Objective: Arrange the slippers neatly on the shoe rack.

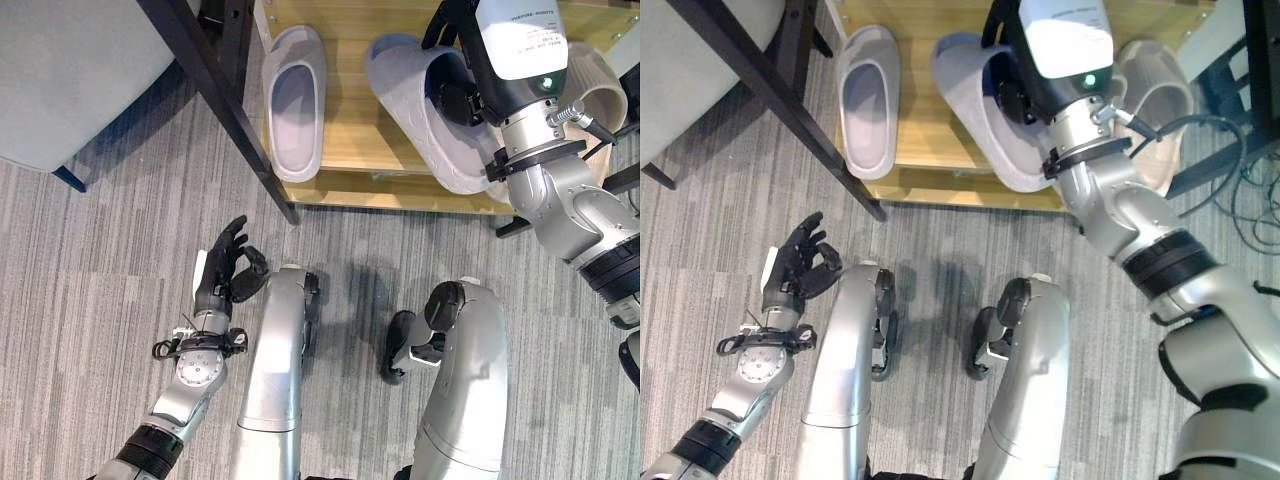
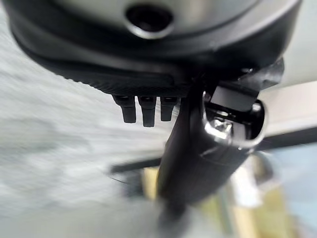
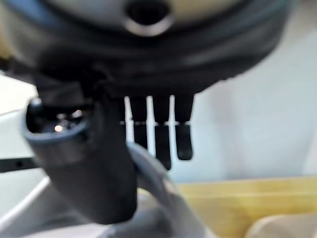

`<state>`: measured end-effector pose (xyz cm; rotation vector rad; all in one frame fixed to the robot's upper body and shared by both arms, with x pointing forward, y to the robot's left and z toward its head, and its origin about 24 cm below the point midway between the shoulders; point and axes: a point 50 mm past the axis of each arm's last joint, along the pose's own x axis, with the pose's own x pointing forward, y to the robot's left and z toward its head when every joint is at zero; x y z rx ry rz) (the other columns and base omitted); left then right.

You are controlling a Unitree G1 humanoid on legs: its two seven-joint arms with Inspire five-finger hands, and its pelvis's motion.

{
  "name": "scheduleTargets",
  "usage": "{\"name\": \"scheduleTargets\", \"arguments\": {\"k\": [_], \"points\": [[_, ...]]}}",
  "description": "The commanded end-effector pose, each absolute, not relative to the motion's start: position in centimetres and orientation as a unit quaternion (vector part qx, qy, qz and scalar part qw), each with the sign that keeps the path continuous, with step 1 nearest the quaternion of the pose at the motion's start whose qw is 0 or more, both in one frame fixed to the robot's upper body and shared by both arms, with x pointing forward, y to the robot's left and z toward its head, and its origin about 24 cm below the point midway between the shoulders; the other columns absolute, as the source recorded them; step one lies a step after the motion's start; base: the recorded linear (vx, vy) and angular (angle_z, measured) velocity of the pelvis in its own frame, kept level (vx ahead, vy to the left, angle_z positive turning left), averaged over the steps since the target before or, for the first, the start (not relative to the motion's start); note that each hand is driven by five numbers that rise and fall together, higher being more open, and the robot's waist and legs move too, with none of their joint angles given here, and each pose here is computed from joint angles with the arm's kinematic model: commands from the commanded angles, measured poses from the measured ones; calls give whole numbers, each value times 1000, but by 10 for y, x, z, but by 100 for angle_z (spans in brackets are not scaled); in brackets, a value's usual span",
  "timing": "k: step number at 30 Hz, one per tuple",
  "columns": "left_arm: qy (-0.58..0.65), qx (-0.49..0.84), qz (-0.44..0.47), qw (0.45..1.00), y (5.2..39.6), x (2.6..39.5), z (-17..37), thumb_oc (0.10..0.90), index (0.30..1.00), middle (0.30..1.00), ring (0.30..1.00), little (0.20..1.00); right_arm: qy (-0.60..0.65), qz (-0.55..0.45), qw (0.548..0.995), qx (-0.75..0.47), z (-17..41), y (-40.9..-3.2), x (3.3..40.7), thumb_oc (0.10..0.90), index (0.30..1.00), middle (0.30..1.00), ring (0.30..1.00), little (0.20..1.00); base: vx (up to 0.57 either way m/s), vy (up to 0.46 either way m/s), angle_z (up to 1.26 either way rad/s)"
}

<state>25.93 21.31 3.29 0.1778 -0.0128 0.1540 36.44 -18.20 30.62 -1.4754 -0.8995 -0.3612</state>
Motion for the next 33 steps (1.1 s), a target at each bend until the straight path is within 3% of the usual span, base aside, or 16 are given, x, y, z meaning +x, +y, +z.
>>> {"name": "scheduleTargets", "arguments": {"k": [1, 15, 16, 17, 18, 33], "points": [[28, 104, 50, 993, 210, 226, 12, 800, 900, 900, 900, 900, -475, -243, 603, -593, 380, -173, 347, 400, 300, 300, 300, 300, 0, 0, 0], [8, 99, 43, 994, 209, 233, 20, 800, 900, 900, 900, 900, -378, -267, 632, -622, 379, -176, 384, 400, 300, 300, 300, 300, -11, 10, 7], [4, 98, 41, 994, 208, 235, 22, 800, 900, 900, 900, 900, -375, -264, 628, -628, 379, -174, 385, 463, 394, 394, 394, 394, 0, 0, 0], [1, 97, 38, 995, 207, 235, 23, 800, 900, 900, 900, 900, -370, -263, 628, -632, 377, -174, 387, 678, 716, 716, 716, 716, 0, 0, 0], [-1, 95, 35, 995, 206, 236, 24, 800, 900, 900, 900, 900, -364, -264, 625, -639, 377, -175, 389, 800, 900, 900, 900, 900, 0, 0, 0], [10, 104, 58, 993, 219, 235, 24, 800, 900, 900, 900, 900, -403, -205, 603, -657, 391, -154, 376, 800, 900, 900, 900, 900, 6, -13, 4]]}}
